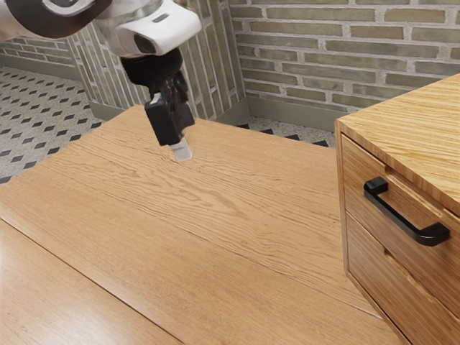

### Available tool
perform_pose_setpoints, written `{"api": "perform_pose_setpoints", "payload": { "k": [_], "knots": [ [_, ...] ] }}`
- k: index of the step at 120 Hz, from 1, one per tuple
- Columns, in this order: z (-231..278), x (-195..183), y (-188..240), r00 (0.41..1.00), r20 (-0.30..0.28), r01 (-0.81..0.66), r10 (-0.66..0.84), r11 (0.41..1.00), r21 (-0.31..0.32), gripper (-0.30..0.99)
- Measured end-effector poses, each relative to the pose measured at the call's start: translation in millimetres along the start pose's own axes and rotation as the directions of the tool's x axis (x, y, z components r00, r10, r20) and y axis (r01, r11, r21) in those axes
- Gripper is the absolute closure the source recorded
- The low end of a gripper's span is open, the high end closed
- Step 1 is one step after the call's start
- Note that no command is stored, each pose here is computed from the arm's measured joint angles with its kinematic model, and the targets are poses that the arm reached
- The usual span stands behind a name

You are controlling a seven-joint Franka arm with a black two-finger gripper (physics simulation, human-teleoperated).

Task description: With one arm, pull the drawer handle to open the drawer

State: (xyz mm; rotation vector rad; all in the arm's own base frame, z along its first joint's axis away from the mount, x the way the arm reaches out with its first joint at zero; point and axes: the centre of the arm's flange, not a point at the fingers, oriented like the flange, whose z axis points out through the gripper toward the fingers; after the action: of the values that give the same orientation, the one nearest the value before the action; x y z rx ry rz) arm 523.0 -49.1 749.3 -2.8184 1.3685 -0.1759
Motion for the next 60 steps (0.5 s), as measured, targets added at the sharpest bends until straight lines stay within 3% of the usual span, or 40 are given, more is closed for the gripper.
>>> {"api": "perform_pose_setpoints", "payload": {
  "k": [9, 22, 38, 49, 60],
  "knots": [
    [25, -11, 37, 0.991, 0.004, -0.136, 0.136, 0.990, 0.027, 0.00],
    [46, 1, 110, 0.916, -0.040, -0.386, 0.399, 0.905, 0.180, 0.00],
    [32, 12, 134, 0.825, -0.051, -0.518, 0.563, 0.788, 0.331, 0.00],
    [28, 25, 146, 0.757, -0.038, -0.591, 0.652, 0.710, 0.383, 0.00],
    [32, 48, 157, 0.669, -0.045, -0.670, 0.742, 0.628, 0.396, 0.00]
  ]
}}
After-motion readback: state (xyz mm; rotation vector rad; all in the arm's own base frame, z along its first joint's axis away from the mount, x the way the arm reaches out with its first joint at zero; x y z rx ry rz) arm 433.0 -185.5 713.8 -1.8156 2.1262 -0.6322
